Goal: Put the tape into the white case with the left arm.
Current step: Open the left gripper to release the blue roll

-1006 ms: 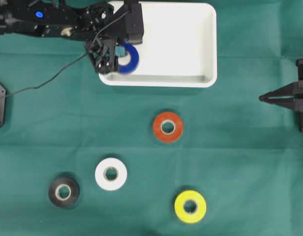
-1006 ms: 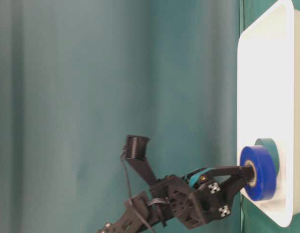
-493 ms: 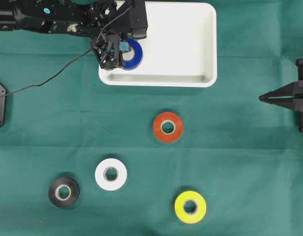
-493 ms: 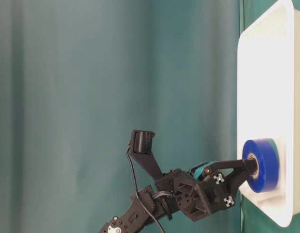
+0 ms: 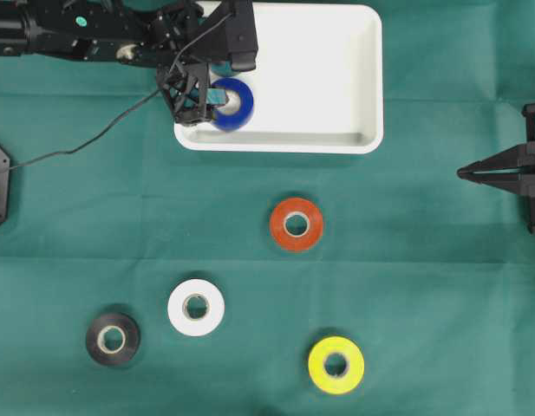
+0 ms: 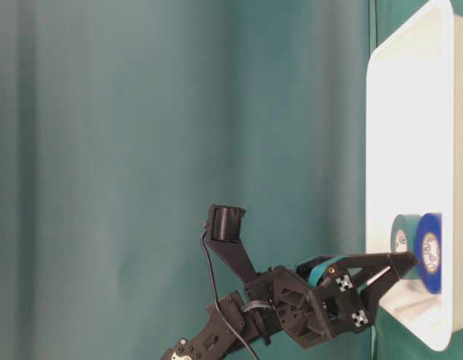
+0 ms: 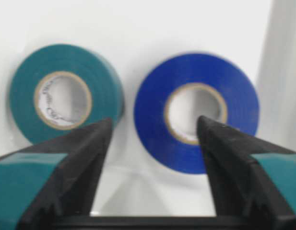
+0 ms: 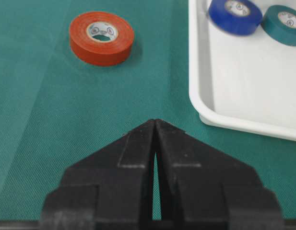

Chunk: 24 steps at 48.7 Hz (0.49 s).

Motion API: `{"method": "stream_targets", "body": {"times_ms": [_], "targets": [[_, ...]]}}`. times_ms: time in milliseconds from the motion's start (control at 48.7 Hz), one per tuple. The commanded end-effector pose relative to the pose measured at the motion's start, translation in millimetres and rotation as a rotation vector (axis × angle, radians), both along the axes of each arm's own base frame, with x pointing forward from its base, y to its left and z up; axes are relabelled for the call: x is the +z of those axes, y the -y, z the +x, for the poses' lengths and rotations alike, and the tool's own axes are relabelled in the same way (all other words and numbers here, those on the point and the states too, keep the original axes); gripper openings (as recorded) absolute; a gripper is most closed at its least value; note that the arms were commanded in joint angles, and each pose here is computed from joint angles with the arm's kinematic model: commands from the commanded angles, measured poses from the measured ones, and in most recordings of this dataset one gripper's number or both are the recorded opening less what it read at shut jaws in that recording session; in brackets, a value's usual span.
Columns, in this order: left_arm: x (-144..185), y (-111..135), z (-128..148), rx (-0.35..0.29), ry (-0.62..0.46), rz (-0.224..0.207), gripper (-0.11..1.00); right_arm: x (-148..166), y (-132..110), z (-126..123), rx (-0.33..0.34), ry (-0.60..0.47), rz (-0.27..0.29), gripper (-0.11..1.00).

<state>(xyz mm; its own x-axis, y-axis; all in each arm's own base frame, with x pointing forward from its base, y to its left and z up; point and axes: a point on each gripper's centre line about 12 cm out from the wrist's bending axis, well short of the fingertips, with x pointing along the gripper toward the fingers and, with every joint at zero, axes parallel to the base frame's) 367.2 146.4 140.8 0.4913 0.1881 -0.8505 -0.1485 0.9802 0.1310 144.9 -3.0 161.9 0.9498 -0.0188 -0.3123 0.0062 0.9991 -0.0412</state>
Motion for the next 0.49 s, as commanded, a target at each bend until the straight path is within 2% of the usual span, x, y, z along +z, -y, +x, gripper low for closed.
{"method": "stream_targets", "body": {"times_ms": [0,226,472], "targets": [[16.4,-1.6,0.5,0.002,0.044,0.019,0.68,5.1,0.0,2.4,0.0,0.017,0.001,-0.1],[31.1,3.4,-10.1,0.005,0.071,0.026,0.67,5.1,0.0,2.4,0.0,0.017,0.001,-0.1],[55.6,25.0,-36.2,-0.024,0.124,0.045,0.66,5.1,0.0,2.4,0.0,0.017,0.001,-0.1]]}}
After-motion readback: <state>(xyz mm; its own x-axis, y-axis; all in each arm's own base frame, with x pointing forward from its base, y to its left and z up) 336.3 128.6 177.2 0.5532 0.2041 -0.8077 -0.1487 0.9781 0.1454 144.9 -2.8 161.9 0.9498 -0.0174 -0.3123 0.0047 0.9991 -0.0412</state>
